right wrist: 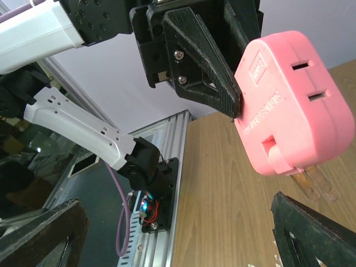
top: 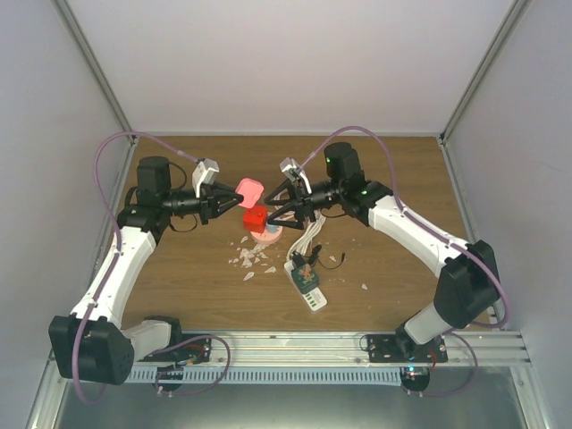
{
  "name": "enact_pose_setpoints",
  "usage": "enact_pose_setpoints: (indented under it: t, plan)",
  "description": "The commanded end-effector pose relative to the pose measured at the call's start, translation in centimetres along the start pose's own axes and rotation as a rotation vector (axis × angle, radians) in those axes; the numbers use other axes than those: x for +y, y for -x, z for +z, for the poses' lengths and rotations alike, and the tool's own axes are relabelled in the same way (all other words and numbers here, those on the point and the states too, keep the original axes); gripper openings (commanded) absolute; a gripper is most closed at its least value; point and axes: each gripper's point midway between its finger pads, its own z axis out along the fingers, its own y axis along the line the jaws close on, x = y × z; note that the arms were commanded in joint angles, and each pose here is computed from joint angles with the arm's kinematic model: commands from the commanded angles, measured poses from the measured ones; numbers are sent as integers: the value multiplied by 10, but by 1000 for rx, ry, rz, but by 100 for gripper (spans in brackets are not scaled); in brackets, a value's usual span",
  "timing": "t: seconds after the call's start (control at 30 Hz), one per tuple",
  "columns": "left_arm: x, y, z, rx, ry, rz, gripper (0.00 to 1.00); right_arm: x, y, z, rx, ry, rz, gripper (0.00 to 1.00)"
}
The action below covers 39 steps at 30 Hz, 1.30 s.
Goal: Pull the plug off the socket
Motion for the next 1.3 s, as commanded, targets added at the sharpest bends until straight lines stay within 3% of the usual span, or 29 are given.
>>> enact_pose_setpoints:
  t: [0.0, 0.53, 1.27]
  plan:
    - [-7, 7, -1, -27, -8, 44, 0, 5, 9, 6, -6, 39, 8, 91]
    - [-32, 6, -1, -39, -134, 58, 0, -3, 7, 11, -2, 40, 27, 91]
    - [-19, -5, 12, -3, -87, 19, 0, 32, 14, 14, 1, 173, -67, 88]
